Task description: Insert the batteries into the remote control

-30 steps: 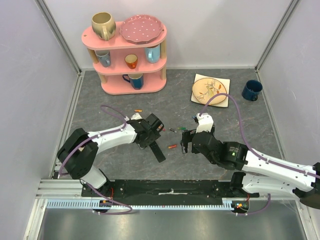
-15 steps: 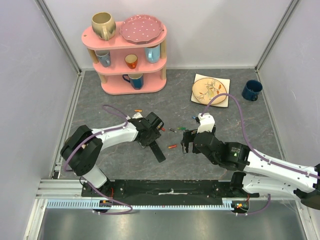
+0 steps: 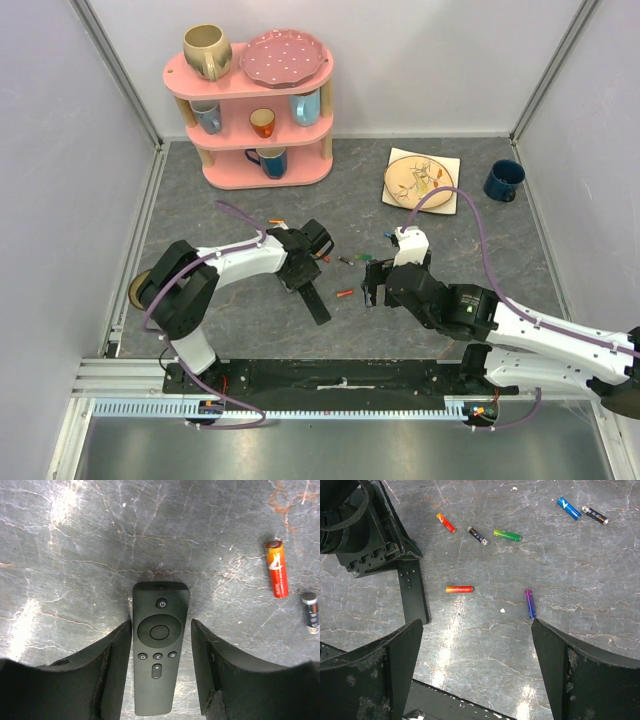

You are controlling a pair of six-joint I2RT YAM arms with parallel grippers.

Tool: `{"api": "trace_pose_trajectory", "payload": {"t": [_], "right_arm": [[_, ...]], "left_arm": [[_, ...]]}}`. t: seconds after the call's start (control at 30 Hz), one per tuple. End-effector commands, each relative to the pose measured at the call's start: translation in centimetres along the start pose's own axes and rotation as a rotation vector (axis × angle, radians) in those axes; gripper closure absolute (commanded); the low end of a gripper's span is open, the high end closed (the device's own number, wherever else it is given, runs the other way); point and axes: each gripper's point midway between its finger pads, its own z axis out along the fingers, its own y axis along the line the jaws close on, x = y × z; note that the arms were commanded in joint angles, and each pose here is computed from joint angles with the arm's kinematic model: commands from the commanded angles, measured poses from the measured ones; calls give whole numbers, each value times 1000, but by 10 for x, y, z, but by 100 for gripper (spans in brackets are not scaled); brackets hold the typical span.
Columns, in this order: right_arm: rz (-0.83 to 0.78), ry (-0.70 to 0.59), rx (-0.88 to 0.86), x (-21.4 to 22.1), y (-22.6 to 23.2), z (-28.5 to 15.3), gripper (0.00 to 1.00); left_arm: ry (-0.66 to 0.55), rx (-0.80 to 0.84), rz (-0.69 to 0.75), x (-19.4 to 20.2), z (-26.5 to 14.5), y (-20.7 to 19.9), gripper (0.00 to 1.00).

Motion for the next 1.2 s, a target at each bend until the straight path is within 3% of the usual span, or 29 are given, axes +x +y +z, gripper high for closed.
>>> {"api": "trace_pose_trajectory", "payload": {"t": [0.0, 0.13, 0.23, 0.27, 0.33, 0.5, 0.83, 0.87, 0.93, 1.0, 1.1, 1.17], "right_arm": [[45, -55, -29, -18, 7, -6, 3], [50, -60, -35, -18, 5, -8, 2], [55, -64, -36, -18, 4, -9, 2], [56, -62, -39, -18, 4, -9, 2], [59, -63, -43, -19, 5, -10, 2], [52, -75, -60, -26, 8, -15, 2], [38, -178, 4, -60, -4, -27, 2], [34, -184, 21, -61, -8, -28, 2], [16, -208, 55, -65, -16, -30, 2], [10, -218, 51, -69, -17, -34, 3], [27, -243, 30, -79, -17, -42, 2], [46, -251, 11, -82, -15, -46, 2]], "left_arm": [[36, -136, 77, 10, 8, 31, 43], [48, -146, 88, 13, 9, 33, 46], [55, -147, 92, 15, 11, 34, 54], [59, -149, 94, 16, 12, 36, 61], [55, -127, 94, 15, 9, 33, 67], [5, -1, 104, 1, -16, 19, 97], [-250, 620, 222, -52, -135, -54, 98], [-337, 750, 244, -65, -166, -67, 98], [-374, 903, 321, -63, -183, -73, 98], [-487, 1095, 385, -71, -223, -83, 98], [-529, 1251, 369, -77, -249, -77, 98], [-492, 1352, 337, -78, -253, -68, 98]]}}
